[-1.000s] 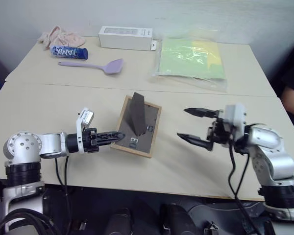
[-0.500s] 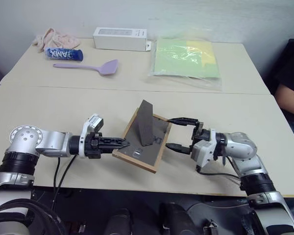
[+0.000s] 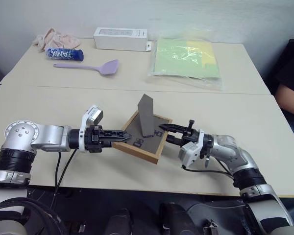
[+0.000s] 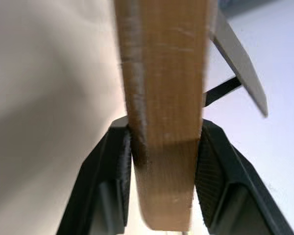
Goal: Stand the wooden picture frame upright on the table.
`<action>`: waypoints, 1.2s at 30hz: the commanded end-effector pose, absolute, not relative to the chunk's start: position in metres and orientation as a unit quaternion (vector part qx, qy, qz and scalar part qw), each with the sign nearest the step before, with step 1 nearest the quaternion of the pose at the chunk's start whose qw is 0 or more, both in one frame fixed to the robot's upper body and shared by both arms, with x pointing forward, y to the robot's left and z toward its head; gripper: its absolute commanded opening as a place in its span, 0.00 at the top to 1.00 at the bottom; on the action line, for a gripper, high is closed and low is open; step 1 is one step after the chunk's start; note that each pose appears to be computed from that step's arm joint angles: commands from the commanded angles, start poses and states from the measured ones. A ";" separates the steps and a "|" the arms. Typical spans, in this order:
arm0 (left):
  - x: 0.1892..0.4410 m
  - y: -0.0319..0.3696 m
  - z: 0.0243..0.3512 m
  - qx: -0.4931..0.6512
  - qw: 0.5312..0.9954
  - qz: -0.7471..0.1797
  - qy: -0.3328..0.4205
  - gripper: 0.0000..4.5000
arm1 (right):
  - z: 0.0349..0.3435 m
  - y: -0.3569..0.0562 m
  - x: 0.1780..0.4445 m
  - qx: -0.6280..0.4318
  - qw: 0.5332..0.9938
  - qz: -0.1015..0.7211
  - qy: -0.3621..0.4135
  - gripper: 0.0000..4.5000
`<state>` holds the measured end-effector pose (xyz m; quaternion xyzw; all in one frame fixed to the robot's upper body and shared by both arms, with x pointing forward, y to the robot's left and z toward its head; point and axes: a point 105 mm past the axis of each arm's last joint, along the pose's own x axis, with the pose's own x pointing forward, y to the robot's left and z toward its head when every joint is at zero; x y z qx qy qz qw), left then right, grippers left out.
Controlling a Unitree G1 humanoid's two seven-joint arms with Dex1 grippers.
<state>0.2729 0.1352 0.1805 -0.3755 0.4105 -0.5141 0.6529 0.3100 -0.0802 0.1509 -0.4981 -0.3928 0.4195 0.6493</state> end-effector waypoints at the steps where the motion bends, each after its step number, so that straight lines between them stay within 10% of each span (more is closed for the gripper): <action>1: 0.272 0.148 0.199 -0.374 0.678 -0.518 0.364 0.20 | 0.185 -0.081 0.308 -0.470 0.661 0.373 -0.451 0.72; 4: 0.277 0.174 0.202 -0.376 0.732 -0.465 0.328 0.01 | 0.187 -0.082 0.309 -0.459 0.673 0.367 -0.448 0.72; 11: 0.290 0.250 0.216 -0.174 0.906 -0.372 0.101 0.01 | 0.196 -0.093 0.317 -0.293 0.794 0.373 -0.380 0.72; 20: 0.291 0.195 0.210 0.113 0.866 -0.486 -0.041 0.00 | 0.173 -0.110 0.337 0.138 0.883 0.434 -0.115 0.72; 36: 0.285 0.196 0.193 0.095 0.862 -0.498 -0.017 0.00 | 0.109 -0.113 0.345 0.132 0.900 0.415 0.010 0.72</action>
